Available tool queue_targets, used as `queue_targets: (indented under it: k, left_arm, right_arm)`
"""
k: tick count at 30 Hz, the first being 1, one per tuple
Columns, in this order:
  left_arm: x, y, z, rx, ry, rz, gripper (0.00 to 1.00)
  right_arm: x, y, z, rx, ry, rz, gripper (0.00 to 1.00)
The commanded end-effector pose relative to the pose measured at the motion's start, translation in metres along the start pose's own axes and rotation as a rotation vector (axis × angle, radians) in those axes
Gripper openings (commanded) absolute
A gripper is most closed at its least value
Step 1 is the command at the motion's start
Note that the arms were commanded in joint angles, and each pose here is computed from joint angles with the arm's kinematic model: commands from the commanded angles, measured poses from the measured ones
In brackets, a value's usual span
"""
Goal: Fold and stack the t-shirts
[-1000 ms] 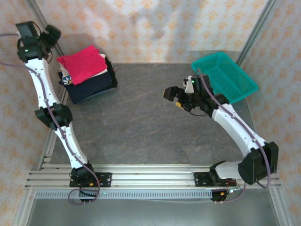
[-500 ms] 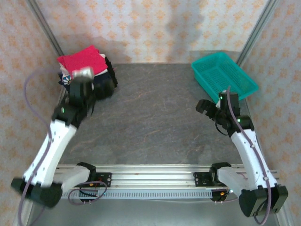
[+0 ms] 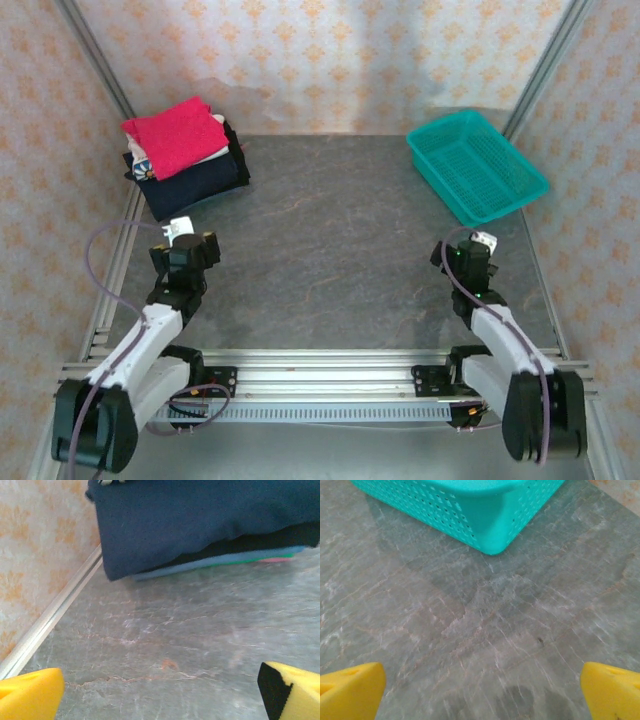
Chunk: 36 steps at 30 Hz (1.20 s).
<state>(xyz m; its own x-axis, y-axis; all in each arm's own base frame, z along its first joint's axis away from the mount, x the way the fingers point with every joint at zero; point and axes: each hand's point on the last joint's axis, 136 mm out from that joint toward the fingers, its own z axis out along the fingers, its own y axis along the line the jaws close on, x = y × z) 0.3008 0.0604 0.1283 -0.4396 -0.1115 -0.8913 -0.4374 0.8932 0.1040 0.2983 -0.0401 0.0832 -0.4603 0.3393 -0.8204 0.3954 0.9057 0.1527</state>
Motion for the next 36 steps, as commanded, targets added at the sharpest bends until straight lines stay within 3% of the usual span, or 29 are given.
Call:
queue_targets:
  k: [1, 5, 10, 11, 12, 13, 15, 17, 19, 36]
  left_arm:
    - [-0.03, -0.02, 0.014, 0.076, -0.164, -0.091, 1.0]
    - [-0.025, -0.04, 0.035, 0.124, -0.187, -0.033, 1.0]
    - [-0.005, -0.073, 0.063, 0.236, -0.166, 0.053, 1.0]
    - [-0.001, -0.074, 0.064, 0.244, -0.1, 0.066, 1.0]
    - [-0.008, -0.072, 0.067, 0.236, -0.13, 0.043, 1.0]
    - [-0.006, -0.069, 0.069, 0.228, -0.122, 0.034, 1.0]
    - [-0.009, -0.065, 0.074, 0.215, -0.1, 0.015, 1.0]
    - [-0.008, -0.066, 0.074, 0.216, -0.091, 0.019, 1.0]
    - [-0.007, -0.066, 0.074, 0.217, -0.084, 0.02, 1.0]
    - [-0.007, -0.066, 0.073, 0.218, -0.085, 0.021, 1.0]
  right_arm:
    - [-0.055, 0.017, 0.003, -0.087, -0.311, 0.066, 0.99]
    - [-0.059, 0.043, 0.024, -0.153, -0.271, -0.089, 0.99]
    - [-0.051, 0.034, 0.052, -0.112, -0.357, -0.055, 0.99]
    - [-0.05, 0.037, 0.058, -0.118, -0.325, -0.069, 0.99]
    - [-0.046, 0.039, 0.065, -0.09, -0.216, -0.095, 0.99]
    - [-0.047, 0.035, 0.069, -0.056, -0.182, -0.09, 0.99]
    - [-0.052, 0.035, 0.066, -0.068, -0.266, -0.073, 0.99]
    - [-0.05, 0.033, 0.067, -0.051, -0.218, -0.081, 0.99]
    - [-0.053, 0.035, 0.066, -0.068, -0.265, -0.074, 0.99]
    - [-0.052, 0.03, 0.065, -0.033, -0.261, -0.072, 0.99]
